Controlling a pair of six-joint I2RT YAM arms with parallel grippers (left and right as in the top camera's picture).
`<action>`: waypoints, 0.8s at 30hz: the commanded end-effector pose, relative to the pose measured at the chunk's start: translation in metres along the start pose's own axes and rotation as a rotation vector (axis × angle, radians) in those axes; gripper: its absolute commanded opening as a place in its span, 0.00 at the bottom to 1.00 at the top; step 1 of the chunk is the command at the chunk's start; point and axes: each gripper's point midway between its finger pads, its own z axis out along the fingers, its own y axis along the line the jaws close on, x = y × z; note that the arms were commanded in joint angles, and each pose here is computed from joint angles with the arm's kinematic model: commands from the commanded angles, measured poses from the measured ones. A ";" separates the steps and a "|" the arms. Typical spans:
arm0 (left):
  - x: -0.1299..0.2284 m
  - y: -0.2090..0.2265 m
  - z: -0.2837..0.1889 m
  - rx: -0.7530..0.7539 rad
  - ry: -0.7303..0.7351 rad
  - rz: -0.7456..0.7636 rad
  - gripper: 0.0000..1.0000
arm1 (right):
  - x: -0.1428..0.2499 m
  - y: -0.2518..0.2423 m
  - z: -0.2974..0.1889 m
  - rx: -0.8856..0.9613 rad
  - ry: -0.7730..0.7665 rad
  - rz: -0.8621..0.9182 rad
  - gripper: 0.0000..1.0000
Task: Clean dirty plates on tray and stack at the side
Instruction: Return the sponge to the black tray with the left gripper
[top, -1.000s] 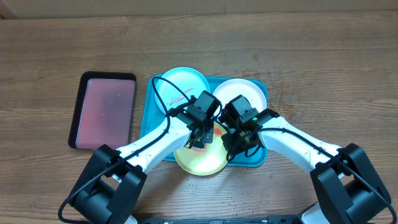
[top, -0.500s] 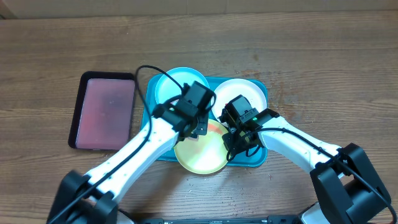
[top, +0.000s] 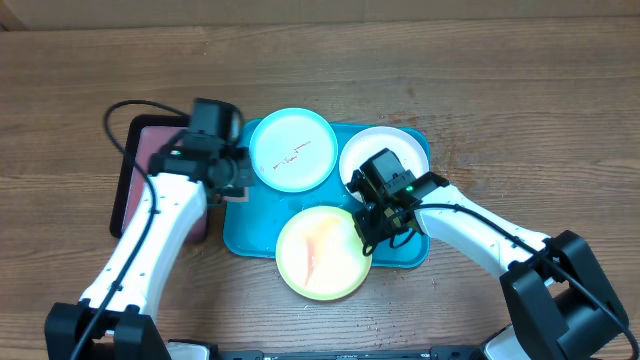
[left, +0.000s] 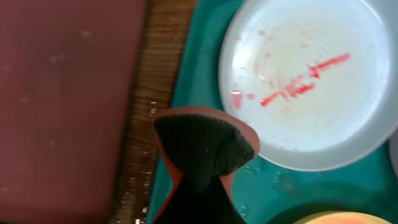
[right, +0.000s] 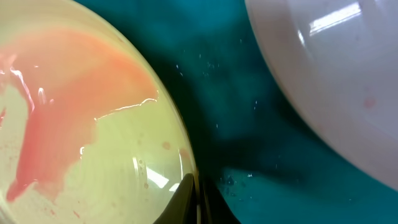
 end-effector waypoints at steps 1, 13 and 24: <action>-0.016 0.019 -0.010 0.002 -0.038 -0.020 0.04 | -0.038 0.002 -0.027 0.054 -0.117 -0.031 0.04; -0.025 0.062 -0.002 -0.049 -0.043 -0.085 0.04 | -0.100 -0.015 -0.096 0.285 -0.294 -0.032 0.04; -0.032 0.074 0.012 -0.066 -0.038 0.056 0.04 | -0.110 -0.035 -0.140 0.579 -0.369 -0.042 0.04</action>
